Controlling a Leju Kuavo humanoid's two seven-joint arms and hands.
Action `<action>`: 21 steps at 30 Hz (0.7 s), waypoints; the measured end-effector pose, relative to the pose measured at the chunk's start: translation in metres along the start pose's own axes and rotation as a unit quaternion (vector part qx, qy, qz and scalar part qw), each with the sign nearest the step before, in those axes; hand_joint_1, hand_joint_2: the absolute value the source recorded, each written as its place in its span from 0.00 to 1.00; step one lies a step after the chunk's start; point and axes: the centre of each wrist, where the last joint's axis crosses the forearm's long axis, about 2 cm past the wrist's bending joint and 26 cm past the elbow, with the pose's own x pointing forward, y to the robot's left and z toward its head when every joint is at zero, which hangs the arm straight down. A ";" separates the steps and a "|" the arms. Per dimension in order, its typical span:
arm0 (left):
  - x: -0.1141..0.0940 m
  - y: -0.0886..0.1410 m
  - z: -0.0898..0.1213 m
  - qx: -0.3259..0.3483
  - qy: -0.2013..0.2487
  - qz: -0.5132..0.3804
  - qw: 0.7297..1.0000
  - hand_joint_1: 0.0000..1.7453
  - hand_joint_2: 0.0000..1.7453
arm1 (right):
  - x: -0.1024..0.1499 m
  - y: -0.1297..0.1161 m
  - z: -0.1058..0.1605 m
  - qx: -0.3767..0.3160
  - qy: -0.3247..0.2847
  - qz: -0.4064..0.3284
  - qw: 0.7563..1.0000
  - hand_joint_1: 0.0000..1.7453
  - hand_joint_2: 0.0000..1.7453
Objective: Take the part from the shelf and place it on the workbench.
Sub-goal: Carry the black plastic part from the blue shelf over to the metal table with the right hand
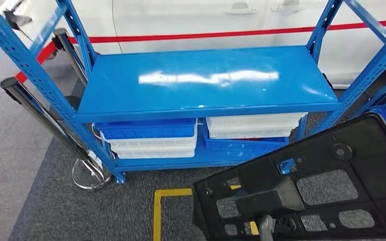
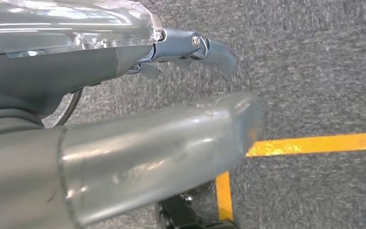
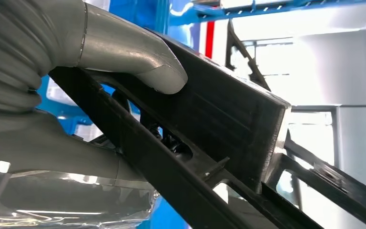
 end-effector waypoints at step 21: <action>-0.008 0.006 0.002 0.000 0.007 -0.005 1.000 0.00 0.00 | -0.002 -0.008 0.007 -0.011 0.022 -0.016 1.000 1.00 1.00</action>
